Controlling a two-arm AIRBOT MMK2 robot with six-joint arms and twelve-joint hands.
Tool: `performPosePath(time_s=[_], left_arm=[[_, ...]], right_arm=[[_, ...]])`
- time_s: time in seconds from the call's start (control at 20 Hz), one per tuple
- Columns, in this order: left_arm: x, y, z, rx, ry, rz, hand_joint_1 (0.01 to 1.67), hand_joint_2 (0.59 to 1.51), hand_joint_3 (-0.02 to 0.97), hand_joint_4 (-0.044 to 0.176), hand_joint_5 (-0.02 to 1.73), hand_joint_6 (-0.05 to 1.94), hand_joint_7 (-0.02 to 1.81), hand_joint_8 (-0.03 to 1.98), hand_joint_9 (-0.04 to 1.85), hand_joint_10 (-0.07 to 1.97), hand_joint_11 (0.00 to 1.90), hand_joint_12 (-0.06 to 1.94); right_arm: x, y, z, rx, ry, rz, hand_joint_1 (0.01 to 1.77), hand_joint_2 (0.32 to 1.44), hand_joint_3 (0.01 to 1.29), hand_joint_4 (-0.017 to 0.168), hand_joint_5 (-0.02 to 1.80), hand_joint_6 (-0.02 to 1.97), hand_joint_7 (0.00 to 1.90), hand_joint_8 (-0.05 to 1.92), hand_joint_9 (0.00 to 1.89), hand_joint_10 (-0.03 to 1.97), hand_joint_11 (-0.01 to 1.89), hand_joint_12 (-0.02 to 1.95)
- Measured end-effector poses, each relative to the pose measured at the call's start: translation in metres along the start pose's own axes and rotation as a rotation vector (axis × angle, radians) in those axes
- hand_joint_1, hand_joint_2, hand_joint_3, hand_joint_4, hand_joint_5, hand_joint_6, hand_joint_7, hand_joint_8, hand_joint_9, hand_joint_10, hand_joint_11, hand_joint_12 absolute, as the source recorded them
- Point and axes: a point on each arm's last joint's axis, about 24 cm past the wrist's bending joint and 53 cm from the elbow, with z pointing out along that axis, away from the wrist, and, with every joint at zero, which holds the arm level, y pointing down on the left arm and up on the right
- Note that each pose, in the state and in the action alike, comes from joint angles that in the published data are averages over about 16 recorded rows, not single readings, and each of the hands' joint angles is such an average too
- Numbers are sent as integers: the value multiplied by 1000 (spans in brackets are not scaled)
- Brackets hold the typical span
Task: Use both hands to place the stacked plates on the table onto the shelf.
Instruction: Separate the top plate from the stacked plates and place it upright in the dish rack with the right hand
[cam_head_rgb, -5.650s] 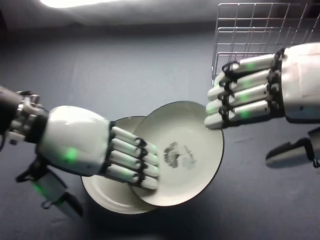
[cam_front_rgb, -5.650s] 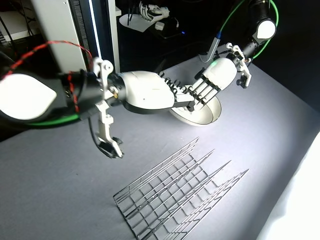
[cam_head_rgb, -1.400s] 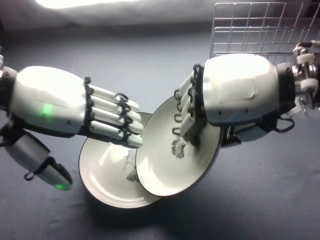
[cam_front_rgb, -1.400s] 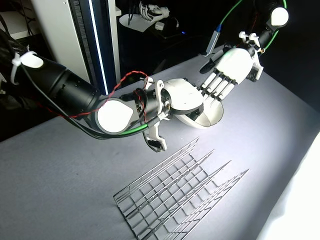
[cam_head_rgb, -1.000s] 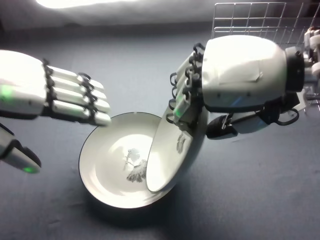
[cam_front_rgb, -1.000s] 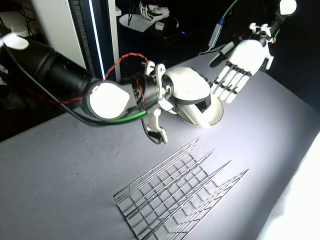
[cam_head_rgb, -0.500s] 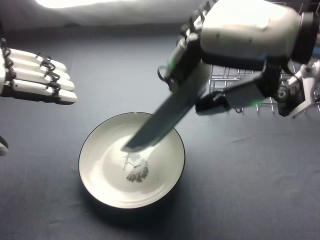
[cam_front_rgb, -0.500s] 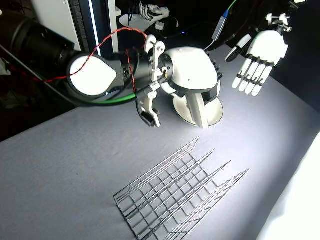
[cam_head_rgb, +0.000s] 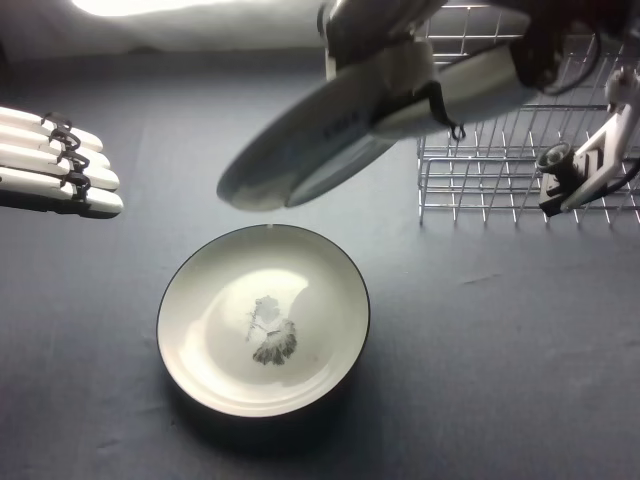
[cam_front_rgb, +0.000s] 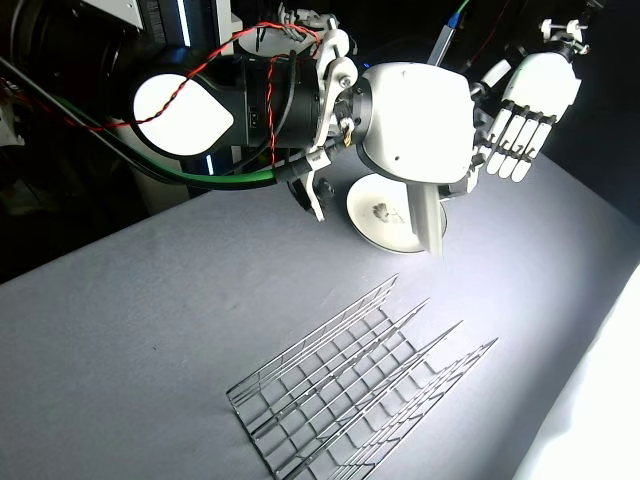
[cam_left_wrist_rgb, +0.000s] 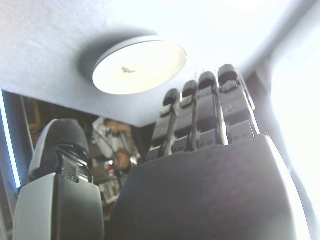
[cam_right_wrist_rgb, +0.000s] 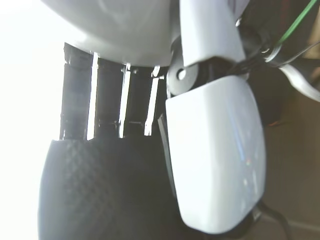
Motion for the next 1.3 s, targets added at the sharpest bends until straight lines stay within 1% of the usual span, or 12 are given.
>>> performPosePath(time_s=[0.15, 0.35, 0.65, 1.05, 1.3], left_arm=[[1, 0, -1, 0, 1, -1, 244, 1187, 11, 2, 21, 17, 20, -1, 19, 8, 20, 14], [-1, -1, -1, 0, -4, -1, 247, 1193, 11, 2, 22, 17, 20, 0, 20, 7, 20, 14], [-6, -4, 1, 7, -20, 8, 263, 1193, 10, 3, 21, 17, 19, 0, 19, 7, 20, 14], [-17, -21, 12, 45, -54, 39, 259, 1193, 10, 3, 21, 17, 16, -1, 19, 7, 20, 14], [-16, -34, 24, 70, -53, 65, 253, 1193, 10, 4, 21, 17, 15, -1, 19, 7, 20, 13]], right_arm=[[-10, -2, 1, 30, -29, 86, 1379, 949, 12, -8, 1028, 778, 1153, 532, 1046, 1034, 919, 1044], [-21, -4, 1, 57, -57, 171, 1385, 962, 12, -8, 1015, 762, 1145, 538, 1048, 1049, 909, 1081], [-37, -8, -1, 87, -93, 253, 1385, 973, 13, -8, 1007, 751, 1152, 535, 1045, 1064, 885, 1118], [-65, -15, -10, 114, -153, 312, 1386, 984, 12, -8, 992, 762, 1091, 652, 1020, 1113, 853, 1185], [-84, -22, -20, 133, -193, 330, 1386, 989, 12, -8, 980, 764, 1072, 672, 1016, 1117, 853, 1211]])
